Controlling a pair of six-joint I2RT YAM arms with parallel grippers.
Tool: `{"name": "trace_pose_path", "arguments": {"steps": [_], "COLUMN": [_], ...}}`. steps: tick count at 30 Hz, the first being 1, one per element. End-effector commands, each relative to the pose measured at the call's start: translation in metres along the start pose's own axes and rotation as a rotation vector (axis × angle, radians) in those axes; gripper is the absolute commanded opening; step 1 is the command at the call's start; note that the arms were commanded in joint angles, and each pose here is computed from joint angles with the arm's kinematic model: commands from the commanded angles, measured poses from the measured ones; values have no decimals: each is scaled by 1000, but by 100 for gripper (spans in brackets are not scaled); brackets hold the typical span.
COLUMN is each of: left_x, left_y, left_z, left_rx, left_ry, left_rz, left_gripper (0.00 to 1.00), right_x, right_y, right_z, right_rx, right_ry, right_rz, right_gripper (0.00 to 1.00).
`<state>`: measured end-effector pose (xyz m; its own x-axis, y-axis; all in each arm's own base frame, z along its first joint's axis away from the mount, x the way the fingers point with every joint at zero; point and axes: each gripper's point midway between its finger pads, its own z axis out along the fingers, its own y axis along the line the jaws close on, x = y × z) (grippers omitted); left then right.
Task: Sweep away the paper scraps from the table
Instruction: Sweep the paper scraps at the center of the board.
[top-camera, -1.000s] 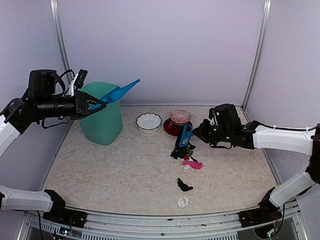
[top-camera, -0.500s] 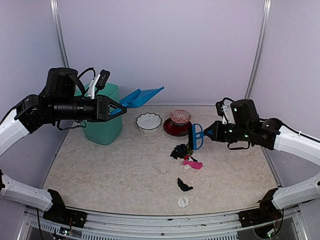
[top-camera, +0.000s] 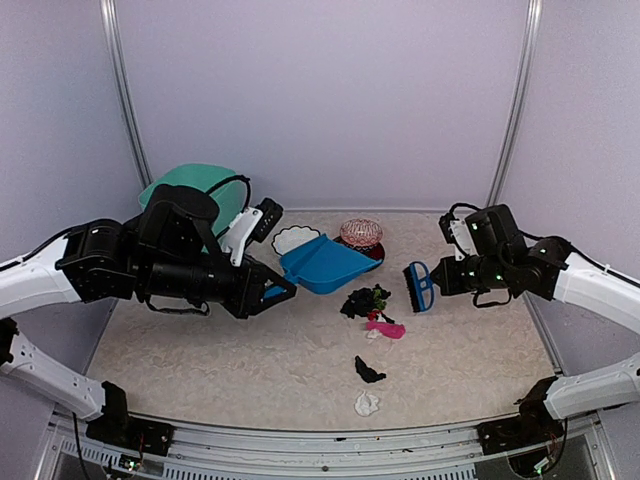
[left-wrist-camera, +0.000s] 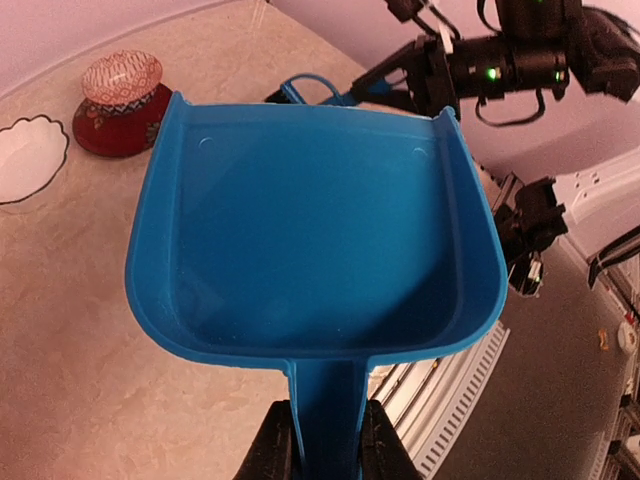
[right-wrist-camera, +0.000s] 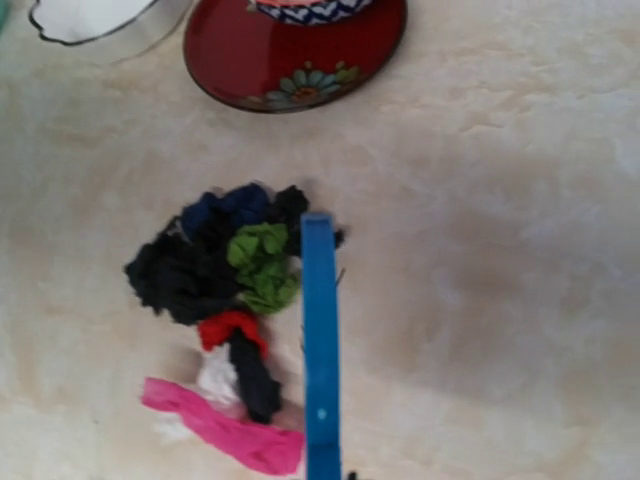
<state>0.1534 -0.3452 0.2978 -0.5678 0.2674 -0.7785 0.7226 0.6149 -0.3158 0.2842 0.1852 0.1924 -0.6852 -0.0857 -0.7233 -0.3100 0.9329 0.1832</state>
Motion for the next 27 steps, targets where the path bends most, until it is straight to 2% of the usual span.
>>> {"name": "trace_pose_path", "arguments": {"steps": [1, 8, 14, 16, 19, 23, 27], "left_x": [49, 123, 162, 168, 179, 186, 188], "left_y": [4, 7, 11, 7, 12, 23, 33], "left_z": [16, 38, 51, 50, 47, 42, 38], "left_rx": [-87, -121, -164, -160, -174, -214, -252], "left_ry": [99, 246, 341, 353, 376, 387, 389], "left_rz": [70, 98, 158, 172, 149, 109, 74], "left_gripper": [0, 0, 0, 0, 0, 0, 0], "right_x": [-4, -16, -32, -33, -15, 23, 57], "right_y": [-13, -22, -10, 8, 46, 89, 124], "right_z": [1, 0, 10, 9, 0, -24, -52], "right_rx": [62, 130, 101, 10, -216, -499, -687], "right_ry": [-1, -4, 4, 26, 103, 245, 346], "right_rz": [-85, -165, -292, -349, -424, -405, -414], "right_gripper": [0, 0, 0, 0, 0, 0, 0]}}
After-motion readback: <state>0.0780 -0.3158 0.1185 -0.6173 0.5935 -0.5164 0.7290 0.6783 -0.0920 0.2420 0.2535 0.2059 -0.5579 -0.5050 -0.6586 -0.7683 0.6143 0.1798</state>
